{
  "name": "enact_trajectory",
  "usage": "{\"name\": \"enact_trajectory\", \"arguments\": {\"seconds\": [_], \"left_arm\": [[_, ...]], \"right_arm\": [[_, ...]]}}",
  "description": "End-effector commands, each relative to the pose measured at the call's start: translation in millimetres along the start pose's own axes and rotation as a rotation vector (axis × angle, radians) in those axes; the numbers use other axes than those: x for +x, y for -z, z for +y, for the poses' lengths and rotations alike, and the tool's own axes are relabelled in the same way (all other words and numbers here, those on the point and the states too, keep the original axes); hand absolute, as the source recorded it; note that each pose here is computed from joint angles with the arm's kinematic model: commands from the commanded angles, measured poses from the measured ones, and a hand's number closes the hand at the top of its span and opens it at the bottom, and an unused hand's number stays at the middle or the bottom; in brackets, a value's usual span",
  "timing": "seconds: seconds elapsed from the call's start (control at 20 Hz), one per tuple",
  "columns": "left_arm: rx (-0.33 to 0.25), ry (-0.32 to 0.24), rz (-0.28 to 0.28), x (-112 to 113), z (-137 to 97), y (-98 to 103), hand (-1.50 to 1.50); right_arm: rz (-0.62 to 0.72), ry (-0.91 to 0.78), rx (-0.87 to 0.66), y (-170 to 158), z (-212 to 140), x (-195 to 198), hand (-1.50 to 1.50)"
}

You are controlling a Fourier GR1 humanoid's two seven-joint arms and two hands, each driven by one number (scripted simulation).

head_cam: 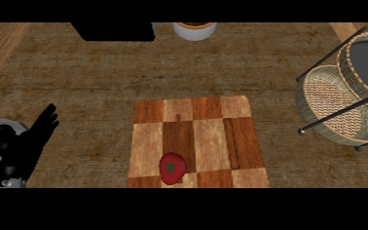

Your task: Pick the lemon from the cutting board and place it in the tiered basket

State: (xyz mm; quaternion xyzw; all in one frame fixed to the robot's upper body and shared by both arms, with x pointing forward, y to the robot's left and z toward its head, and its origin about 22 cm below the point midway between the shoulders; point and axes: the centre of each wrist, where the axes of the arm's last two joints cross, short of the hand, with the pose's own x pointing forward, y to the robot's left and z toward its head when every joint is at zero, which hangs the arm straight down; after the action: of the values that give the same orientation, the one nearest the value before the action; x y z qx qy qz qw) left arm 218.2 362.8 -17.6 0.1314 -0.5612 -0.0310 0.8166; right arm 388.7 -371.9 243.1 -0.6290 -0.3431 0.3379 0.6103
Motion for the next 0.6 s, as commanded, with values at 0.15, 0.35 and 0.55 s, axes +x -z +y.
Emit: {"name": "enact_trajectory", "arguments": {"seconds": [0.15,0.35,0.55], "left_arm": [[0.008,-0.026,-0.006,-4.7,-8.9,6.0,0.00],[0.008,0.005,-0.008,-4.8,-4.3,3.2,0.00],[0.001,0.008,0.011,-7.2,4.8,-3.4,0.00]], "right_arm": [[-0.028,0.180,-0.091,-6.3,-15.7,-17.6,-1.50],[0.011,0.389,-0.238,-13.4,-57.1,-26.6,-1.50],[0.160,0.531,-0.222,-16.5,-83.8,-59.8,-1.50]]}}
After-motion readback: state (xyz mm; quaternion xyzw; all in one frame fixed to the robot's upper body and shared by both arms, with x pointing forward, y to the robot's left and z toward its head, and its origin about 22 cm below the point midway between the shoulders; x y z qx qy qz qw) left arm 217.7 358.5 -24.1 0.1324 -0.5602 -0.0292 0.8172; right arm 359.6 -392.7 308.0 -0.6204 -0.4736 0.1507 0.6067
